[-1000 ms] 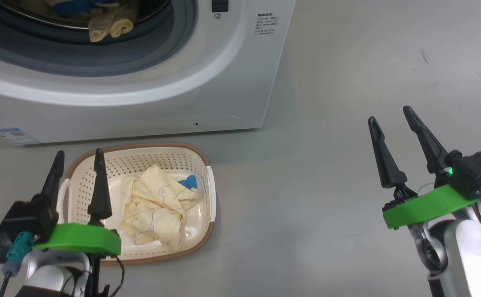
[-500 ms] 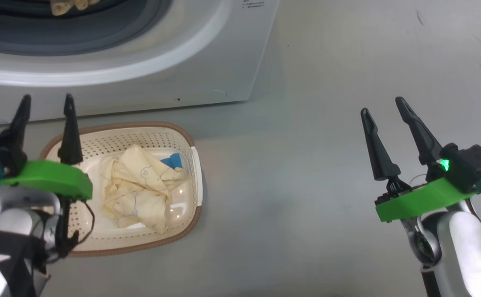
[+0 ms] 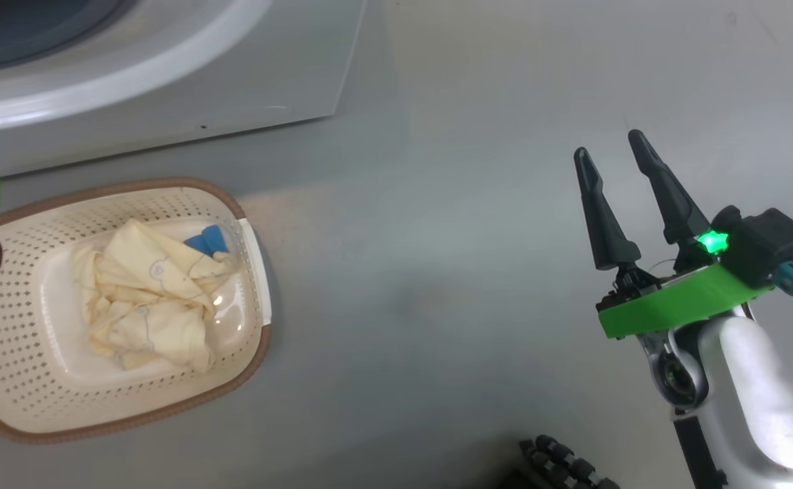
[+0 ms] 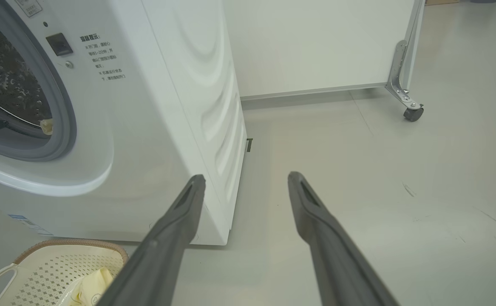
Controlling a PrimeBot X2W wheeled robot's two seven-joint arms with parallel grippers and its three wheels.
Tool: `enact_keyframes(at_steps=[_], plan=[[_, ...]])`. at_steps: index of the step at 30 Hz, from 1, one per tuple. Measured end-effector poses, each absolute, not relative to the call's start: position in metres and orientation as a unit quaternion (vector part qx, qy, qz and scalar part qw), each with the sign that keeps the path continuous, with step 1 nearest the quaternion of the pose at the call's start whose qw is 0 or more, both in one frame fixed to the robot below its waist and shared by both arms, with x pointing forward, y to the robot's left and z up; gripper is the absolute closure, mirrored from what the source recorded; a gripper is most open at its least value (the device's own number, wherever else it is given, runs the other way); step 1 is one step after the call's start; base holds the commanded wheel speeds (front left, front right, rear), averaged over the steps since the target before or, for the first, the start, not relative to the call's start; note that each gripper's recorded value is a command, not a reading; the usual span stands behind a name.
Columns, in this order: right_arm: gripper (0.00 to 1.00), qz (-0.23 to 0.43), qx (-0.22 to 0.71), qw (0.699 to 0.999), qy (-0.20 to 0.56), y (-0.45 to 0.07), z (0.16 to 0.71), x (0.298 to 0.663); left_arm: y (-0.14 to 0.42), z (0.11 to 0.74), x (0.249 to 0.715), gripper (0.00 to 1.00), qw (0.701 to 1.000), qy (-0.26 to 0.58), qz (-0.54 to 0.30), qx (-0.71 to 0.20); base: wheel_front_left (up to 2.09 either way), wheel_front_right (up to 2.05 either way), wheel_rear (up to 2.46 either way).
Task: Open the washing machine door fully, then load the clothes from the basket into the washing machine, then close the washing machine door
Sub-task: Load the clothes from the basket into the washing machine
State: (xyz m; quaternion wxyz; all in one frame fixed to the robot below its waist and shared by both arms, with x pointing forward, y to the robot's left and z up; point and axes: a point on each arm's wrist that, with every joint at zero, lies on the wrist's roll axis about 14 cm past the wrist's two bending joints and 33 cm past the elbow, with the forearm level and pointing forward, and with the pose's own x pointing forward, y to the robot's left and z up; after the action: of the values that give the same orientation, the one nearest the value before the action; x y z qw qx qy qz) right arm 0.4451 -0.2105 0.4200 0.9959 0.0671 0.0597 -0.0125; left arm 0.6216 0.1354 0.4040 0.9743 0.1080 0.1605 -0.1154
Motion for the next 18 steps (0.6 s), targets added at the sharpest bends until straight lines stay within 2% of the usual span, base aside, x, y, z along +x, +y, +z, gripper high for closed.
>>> enact_keyframes(at_steps=[18], plan=[[0.0,-0.044,0.076,0.992,0.09,-0.232,0.395,0.446,0.12,0.362,0.694,0.0,0.935,0.251,-0.181,0.175,0.0,0.0,0.0]])
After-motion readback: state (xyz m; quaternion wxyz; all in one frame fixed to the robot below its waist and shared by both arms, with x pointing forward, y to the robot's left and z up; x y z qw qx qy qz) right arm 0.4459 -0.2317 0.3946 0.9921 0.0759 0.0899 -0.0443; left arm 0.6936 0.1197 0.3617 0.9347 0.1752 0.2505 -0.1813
